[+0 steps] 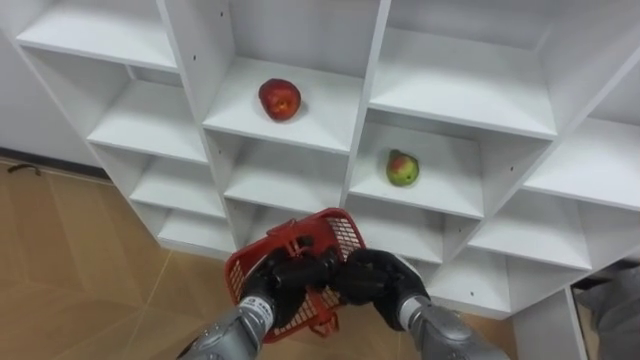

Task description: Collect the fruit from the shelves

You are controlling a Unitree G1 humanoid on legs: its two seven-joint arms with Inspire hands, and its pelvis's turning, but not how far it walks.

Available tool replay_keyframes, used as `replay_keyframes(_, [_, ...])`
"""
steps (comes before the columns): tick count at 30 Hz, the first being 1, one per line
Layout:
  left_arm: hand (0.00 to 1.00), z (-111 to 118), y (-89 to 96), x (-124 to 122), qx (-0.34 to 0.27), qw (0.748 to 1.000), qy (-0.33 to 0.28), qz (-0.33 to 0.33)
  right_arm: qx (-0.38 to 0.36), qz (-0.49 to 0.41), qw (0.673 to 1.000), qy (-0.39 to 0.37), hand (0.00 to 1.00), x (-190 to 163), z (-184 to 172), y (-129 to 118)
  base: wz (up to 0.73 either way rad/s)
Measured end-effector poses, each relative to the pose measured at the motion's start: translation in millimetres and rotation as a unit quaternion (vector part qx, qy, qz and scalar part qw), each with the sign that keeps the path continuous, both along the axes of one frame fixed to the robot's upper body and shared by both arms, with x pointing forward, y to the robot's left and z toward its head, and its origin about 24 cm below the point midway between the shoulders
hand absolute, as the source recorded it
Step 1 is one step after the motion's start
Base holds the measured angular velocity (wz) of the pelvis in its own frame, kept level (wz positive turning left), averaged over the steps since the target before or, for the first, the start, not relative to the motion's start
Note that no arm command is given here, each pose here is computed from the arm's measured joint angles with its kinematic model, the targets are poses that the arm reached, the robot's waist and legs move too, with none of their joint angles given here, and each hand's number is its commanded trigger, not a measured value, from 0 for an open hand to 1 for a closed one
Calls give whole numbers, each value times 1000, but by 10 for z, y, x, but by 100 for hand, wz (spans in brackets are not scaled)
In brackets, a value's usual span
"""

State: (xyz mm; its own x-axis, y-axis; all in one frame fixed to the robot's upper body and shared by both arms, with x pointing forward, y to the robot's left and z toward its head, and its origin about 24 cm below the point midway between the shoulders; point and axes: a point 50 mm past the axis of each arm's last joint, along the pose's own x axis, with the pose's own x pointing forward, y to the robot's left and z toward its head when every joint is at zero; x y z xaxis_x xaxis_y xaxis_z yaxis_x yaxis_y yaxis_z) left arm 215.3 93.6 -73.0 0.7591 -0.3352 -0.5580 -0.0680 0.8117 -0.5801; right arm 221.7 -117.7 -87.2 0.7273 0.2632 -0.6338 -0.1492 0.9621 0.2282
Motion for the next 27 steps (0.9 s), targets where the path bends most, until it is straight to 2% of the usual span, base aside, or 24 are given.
replay_keyframes(10, [100,-6,-30,-16,0,1000,1,-8,-4,-4,1000,1,100,1,-2,-9,4])
replay_keyframes(12, [100,-6,-30,-16,0,1000,1,-8,-5,-4,1000,1,18,1,-2,-10,0])
replay_keyframes(13, [100,-6,-30,-16,0,1000,1,-8,-5,-5,1000,1,0,1,-2,-10,0])
replay_keyframes(27, [100,-23,-39,-34,3,1000,6,-14,-5,-12,1000,0,0,19,8,-22,0])
